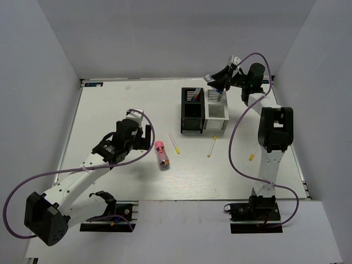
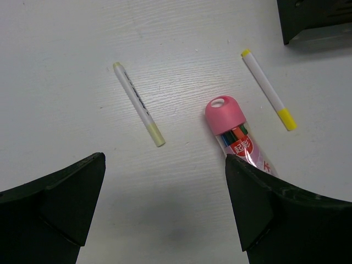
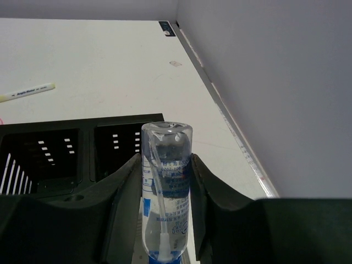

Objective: Sort the stationery into containers
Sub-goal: Place the stationery in the storage box, then pick up the stationery from the center of the board.

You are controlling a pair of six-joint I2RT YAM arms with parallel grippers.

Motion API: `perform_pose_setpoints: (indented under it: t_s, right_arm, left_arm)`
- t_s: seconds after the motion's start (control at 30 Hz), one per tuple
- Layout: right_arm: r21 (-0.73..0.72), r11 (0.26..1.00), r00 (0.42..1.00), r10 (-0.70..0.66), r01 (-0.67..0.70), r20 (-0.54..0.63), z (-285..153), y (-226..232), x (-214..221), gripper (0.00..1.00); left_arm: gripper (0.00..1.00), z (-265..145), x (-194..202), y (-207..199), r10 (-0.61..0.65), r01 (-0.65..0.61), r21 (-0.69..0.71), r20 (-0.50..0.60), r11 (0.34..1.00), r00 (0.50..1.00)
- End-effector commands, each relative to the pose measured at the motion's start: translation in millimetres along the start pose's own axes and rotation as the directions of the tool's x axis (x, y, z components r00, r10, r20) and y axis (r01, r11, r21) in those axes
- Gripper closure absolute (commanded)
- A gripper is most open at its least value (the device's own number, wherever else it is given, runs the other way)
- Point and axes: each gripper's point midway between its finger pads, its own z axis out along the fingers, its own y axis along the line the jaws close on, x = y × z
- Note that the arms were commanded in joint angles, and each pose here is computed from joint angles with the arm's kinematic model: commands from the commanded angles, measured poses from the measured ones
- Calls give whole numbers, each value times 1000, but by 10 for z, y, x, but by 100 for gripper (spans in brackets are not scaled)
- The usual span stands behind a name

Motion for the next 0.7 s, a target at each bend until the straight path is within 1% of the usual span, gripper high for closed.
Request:
perform_pose_setpoints:
  t_s: [0.0, 0.03, 0.1, 0.13, 0.2, 0.3, 0.37, 0.4, 0.5, 0.57, 0.67]
  right_arm:
    - [-31, 997, 995, -71, 73, 64, 39, -50, -253, 92]
    - [-41, 998, 997, -40, 42, 66, 52, -37, -233, 92]
    - [-49, 998, 997, -28, 32, 77, 49, -23, -200, 91]
    - [-55, 998, 997, 5, -1, 75, 54, 6, -153, 89]
    - [-62, 998, 997, -3, 8, 78, 44, 31, -102, 81]
    - [-72, 997, 997, 25, -20, 71, 29, 106, -3, 64]
    - [-72, 997, 997, 28, -23, 69, 14, 128, 13, 58]
    - [-75, 997, 997, 34, -29, 66, 12, 140, 36, 52]
    - [-78, 996, 997, 50, -45, 60, -8, 187, 47, 46]
    - [-77, 996, 997, 51, -46, 59, -23, 206, 39, 42]
    - [-70, 997, 997, 46, -42, 58, -71, 231, 3, 42]
  left_arm:
    - [0, 0, -36, -27, 0, -1, 19, 13, 1000, 1000]
    - [0, 0, -36, -27, 0, -1, 19, 13, 1000, 1000]
    - [0, -1, -32, -43, 0, -1, 28, 11, 1000, 1000]
    - [0, 17, -13, -44, 3, -3, 26, 3, 1000, 1000]
    - [0, 19, -30, -68, 0, -1, 38, 9, 999, 1000]
    - [0, 52, 17, -107, 6, -5, 55, -13, 998, 1000]
    - [0, 69, 24, -151, 6, -5, 76, -18, 997, 1000]
    - [0, 69, 24, -151, 6, -5, 76, -18, 997, 1000]
    - [0, 116, 44, -265, 11, -6, 126, -43, 992, 999]
    - [0, 156, 74, -340, -11, 22, 149, -73, 989, 997]
    - [0, 177, 96, -493, -51, 72, 193, -112, 979, 992]
